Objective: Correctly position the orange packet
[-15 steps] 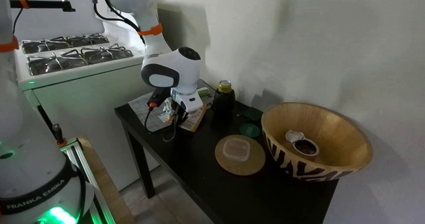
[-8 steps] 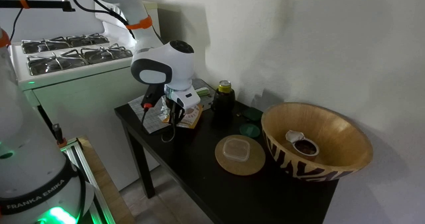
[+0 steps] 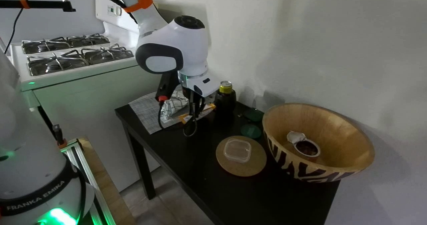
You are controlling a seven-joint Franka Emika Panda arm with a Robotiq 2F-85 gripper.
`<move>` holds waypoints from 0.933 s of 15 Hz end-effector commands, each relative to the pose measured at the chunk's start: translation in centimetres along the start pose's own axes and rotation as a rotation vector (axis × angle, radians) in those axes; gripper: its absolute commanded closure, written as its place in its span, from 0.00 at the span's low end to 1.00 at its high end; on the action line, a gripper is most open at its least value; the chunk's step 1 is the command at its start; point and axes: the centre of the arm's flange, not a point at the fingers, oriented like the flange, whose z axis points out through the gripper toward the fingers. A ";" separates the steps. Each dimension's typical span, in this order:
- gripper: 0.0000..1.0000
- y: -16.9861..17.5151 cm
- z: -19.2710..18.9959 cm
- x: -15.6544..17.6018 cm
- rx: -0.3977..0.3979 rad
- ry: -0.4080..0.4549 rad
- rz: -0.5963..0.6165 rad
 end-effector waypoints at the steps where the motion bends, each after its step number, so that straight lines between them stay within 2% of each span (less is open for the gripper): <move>1: 0.99 4.1 -6.5 -3.1 0.003 0.038 -0.040; 5: 0.99 5.5 -10.0 -1.8 -0.045 0.021 -0.141; 10: 0.99 6.7 -13.9 -1.8 -0.150 -0.148 -0.288; 12: 0.99 7.1 -14.2 -2.3 -0.144 -0.191 -0.329; 13: 0.99 5.7 -12.9 -0.2 -0.141 -0.172 -0.280; 14: 0.97 5.7 -13.5 -0.3 -0.137 -0.169 -0.286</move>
